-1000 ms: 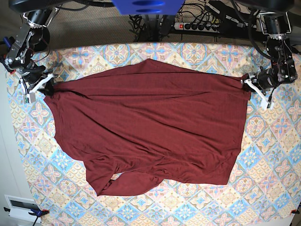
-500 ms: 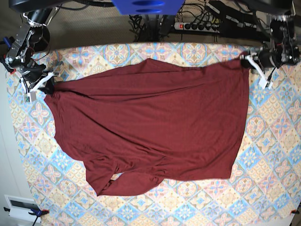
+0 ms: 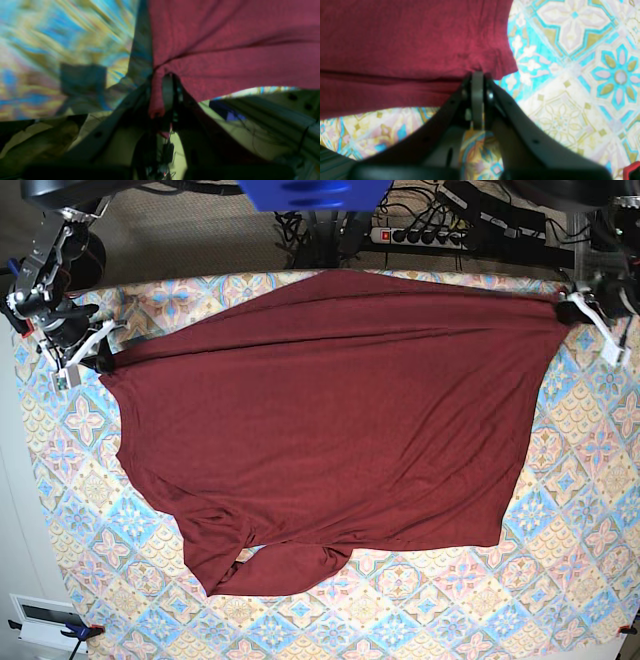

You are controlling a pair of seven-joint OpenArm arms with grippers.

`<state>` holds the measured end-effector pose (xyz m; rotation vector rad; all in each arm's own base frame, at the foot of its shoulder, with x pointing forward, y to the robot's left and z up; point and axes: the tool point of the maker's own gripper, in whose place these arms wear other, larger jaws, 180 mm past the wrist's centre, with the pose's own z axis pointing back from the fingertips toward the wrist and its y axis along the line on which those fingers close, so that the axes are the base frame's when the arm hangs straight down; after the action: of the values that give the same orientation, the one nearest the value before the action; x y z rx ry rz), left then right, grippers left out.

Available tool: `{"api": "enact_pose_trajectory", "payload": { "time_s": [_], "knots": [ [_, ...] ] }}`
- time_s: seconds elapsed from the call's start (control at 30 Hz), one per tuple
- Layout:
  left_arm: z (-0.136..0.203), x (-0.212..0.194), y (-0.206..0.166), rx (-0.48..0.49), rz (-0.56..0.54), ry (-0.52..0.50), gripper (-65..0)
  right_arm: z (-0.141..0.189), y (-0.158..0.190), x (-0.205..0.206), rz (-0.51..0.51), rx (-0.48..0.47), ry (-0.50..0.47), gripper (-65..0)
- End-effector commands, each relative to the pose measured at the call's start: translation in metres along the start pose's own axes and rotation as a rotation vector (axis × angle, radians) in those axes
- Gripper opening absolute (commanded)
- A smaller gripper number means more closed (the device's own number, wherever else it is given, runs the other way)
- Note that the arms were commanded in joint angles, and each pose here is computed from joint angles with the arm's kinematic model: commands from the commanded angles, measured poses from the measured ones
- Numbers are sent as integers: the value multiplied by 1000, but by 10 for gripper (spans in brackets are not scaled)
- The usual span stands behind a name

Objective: Layout the t-shirt on the table in an organized manner, then fold the t-shirt properly
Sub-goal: 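Drag the folded edge with both grippers toward the robot's side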

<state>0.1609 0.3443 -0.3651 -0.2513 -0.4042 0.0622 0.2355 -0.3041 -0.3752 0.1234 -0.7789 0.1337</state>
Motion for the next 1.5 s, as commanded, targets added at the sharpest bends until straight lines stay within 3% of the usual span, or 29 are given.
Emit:
{"api": "enact_pose_trajectory", "payload": {
  "time_s": [0.0, 0.47, 0.67, 0.93, 1.07, 1.2, 1.33, 1.47],
  "knots": [
    [5, 8, 1, 5, -20, -15, -650, 6, -6, 17, 27, -12, -47, -650],
    [-8, 47, -23, -70, 24, -164, -650, 3, -6, 17, 22, -8, -45, -650],
    [-13, 49, -31, -95, 24, -122, -650, 4, -7, 15, 24, -10, -38, -645],
    [-15, 47, -32, -98, 28, -117, -650, 8, -5, -8, 30, -11, 64, -435],
    [-15, 48, -32, -98, 28, -119, -650, 13, -3, -21, 32, -8, 93, -398],
    [-15, 47, -32, -97, 28, -118, -650, 25, 12, -7, 103, 4, 32, -397],
    [-15, 47, -32, -97, 29, -116, -650, 24, 60, -5, 209, 131, 12, -397],
    [-15, 48, -32, -97, 28, -120, -650, 12, 90, -18, 372, 203, 63, -397]
  ]
}}
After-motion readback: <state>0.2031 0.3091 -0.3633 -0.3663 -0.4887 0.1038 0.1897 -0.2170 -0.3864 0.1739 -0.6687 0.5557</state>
